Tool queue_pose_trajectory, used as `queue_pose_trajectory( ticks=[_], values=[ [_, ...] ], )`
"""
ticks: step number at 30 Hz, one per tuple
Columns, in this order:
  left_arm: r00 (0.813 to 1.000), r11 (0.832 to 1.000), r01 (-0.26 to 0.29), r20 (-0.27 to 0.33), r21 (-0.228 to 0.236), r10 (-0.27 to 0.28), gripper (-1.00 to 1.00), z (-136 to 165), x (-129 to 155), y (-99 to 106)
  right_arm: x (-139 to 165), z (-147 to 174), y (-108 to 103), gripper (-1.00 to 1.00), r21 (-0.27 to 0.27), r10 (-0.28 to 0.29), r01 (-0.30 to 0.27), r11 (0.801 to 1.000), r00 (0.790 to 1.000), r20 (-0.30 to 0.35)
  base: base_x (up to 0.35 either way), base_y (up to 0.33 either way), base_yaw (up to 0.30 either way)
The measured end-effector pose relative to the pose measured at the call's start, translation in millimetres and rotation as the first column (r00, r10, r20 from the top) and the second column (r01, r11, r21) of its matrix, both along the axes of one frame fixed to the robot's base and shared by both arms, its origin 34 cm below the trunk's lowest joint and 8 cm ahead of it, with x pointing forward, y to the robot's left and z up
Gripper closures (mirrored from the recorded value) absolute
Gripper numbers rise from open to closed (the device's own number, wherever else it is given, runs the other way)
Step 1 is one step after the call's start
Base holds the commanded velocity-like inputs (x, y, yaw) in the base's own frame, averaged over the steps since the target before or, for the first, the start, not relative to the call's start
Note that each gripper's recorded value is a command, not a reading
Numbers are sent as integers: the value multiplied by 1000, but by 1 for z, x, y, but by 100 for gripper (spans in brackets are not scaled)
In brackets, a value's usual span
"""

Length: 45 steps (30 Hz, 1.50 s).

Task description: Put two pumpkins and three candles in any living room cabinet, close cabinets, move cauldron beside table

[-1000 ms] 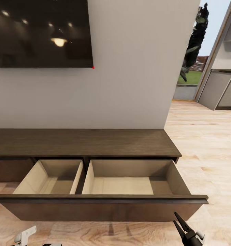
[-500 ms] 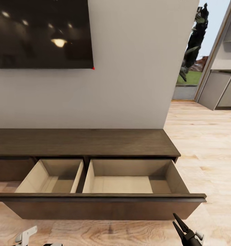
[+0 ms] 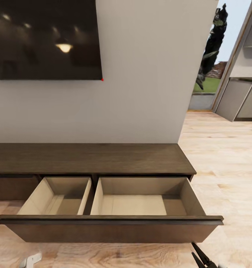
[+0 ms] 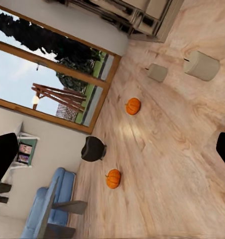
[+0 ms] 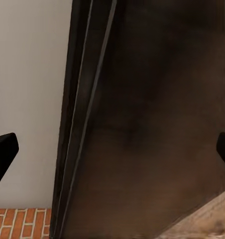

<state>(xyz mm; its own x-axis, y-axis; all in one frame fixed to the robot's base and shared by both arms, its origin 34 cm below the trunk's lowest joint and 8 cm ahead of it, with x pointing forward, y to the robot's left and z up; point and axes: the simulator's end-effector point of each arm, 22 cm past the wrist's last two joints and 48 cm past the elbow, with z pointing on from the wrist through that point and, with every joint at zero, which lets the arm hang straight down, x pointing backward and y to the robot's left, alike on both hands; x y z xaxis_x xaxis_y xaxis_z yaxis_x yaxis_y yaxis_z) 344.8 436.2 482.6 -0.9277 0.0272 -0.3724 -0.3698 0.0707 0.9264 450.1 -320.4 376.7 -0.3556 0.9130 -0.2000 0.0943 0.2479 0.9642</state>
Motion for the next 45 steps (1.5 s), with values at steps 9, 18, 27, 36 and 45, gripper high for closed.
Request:
queue_pose_trajectory(
  ticks=[9,18,27,36,45],
  values=[
    [996,1000,4,-84,3,-3,-100,8,-4,0,-24,8,-1,-100,4,-8,9,1000,999,-46,0,0,0],
    [996,1000,3,-85,2,-3,-100,28,1,0,-32,18,-3,-100,-11,-10,9,1000,996,-86,0,0,0],
    [996,1000,4,-91,3,-3,-100,48,5,0,-44,22,-6,-100,-46,-17,10,999,988,-150,0,0,0],
    [995,1000,5,-98,4,-4,-100,66,8,0,-44,39,-9,-100,-129,-25,8,992,992,-126,0,0,0],
    [995,1000,6,-99,4,-5,-100,84,12,-1,-43,52,-12,-100,-149,-35,13,989,988,-149,-140,0,0]
  ],
)
